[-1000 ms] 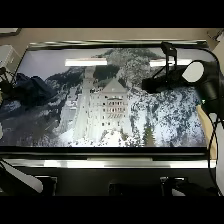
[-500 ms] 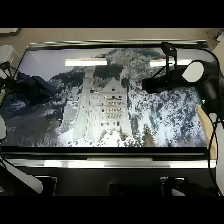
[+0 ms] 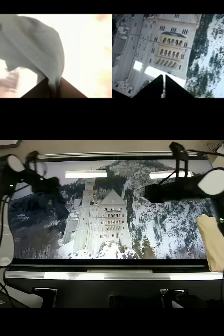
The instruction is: Fold the clothes and pants, and hang the long-sleeved shirts on hangers.
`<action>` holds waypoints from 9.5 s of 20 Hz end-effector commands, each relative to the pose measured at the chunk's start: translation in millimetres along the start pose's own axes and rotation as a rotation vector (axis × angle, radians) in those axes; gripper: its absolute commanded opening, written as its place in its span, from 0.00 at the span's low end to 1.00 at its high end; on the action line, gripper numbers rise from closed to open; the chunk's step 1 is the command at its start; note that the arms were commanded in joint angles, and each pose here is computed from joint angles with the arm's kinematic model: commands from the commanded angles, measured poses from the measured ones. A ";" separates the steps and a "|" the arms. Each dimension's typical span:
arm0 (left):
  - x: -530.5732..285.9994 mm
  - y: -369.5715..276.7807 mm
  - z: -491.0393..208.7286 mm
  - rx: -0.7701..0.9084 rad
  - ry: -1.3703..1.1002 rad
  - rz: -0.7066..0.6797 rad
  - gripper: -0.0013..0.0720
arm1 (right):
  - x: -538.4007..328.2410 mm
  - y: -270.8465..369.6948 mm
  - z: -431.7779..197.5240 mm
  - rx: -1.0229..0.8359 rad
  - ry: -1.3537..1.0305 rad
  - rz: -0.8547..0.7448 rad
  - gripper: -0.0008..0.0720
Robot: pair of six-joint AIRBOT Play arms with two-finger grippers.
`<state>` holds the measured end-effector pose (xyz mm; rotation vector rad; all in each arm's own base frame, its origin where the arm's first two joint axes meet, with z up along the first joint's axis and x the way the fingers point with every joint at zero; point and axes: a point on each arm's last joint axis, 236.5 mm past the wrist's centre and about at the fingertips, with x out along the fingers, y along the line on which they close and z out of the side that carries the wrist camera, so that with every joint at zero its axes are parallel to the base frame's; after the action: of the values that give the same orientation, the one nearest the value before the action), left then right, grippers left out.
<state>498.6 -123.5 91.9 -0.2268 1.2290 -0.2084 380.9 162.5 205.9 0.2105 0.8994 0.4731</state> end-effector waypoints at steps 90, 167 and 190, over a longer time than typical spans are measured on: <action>109.1 52.1 -131.1 -0.184 0.238 -0.510 0.86 | 110.2 -90.1 -303.8 0.473 0.593 0.281 0.04; 20.3 119.7 65.2 -0.093 -0.240 0.015 0.04 | 70.7 -211.4 53.4 0.083 0.100 -0.177 0.04; -83.6 217.0 -98.6 -0.438 0.025 0.167 0.76 | 10.9 -218.4 -139.0 0.492 0.179 0.021 0.68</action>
<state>434.5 98.9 78.5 -0.4454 1.2644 0.1646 397.6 -56.8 58.3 0.5259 1.1711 0.2527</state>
